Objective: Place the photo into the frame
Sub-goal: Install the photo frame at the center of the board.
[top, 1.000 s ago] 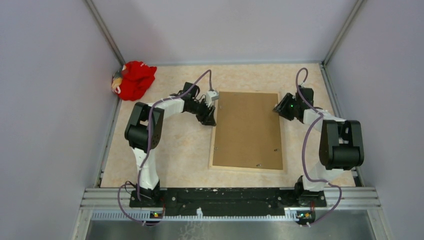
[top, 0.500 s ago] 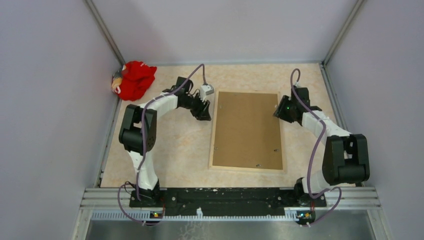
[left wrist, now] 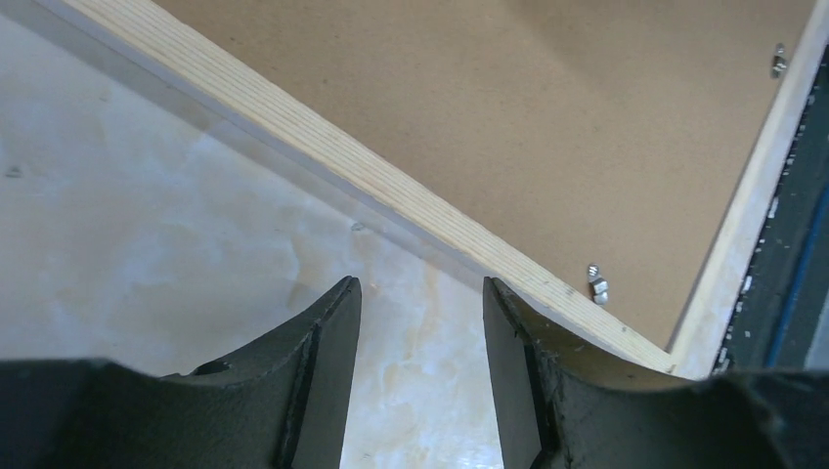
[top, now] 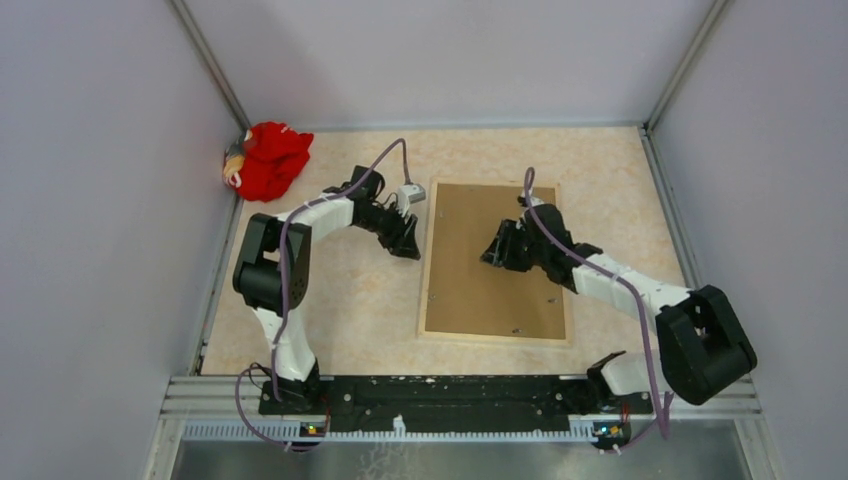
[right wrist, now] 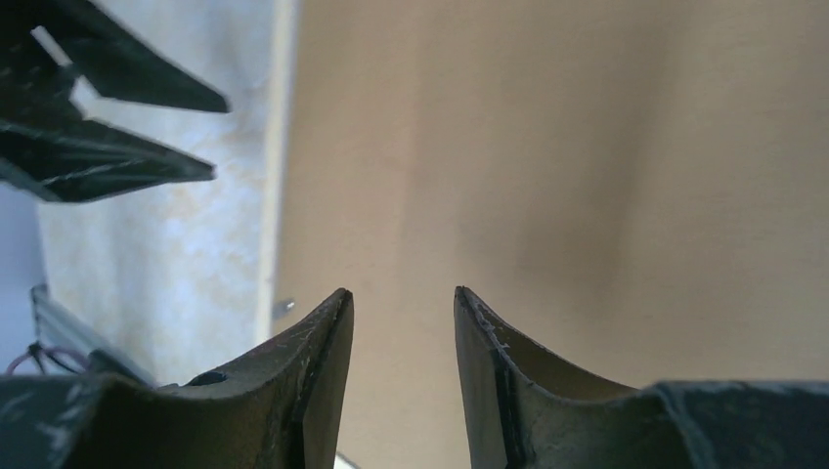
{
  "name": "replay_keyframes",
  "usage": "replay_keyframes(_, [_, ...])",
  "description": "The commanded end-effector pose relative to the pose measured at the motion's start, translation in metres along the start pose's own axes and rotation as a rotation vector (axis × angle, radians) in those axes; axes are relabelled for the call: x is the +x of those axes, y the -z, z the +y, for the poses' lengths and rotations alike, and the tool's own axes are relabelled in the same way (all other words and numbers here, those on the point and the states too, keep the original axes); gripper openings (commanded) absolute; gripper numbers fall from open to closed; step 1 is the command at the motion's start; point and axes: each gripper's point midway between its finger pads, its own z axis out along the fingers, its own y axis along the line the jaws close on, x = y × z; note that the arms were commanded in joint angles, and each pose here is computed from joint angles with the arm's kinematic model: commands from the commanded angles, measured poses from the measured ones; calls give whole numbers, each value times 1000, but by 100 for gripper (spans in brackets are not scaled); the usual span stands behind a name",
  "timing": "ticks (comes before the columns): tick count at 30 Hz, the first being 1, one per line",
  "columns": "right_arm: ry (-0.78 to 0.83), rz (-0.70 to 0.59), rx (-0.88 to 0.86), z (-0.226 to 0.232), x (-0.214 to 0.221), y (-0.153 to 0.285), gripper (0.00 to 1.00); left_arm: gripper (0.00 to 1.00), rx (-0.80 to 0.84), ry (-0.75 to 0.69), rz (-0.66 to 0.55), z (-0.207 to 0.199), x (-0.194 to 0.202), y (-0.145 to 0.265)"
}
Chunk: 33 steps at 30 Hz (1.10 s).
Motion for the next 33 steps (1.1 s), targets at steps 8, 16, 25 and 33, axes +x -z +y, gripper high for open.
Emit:
replay_keyframes(8, [-84, 53, -367, 103, 63, -24, 40, 53, 114, 134, 3, -36, 10, -5])
replay_keyframes(16, [-137, 108, -395, 119, 101, -42, 37, 43, 112, 170, 23, -36, 19, -12])
replay_keyframes(25, [-163, 147, -351, 111, 117, -49, 36, 36, 129, 199, 35, -36, 23, -22])
replay_keyframes(33, [-155, 173, -318, 109, 125, -54, 36, 33, 130, 208, 49, -34, 27, -28])
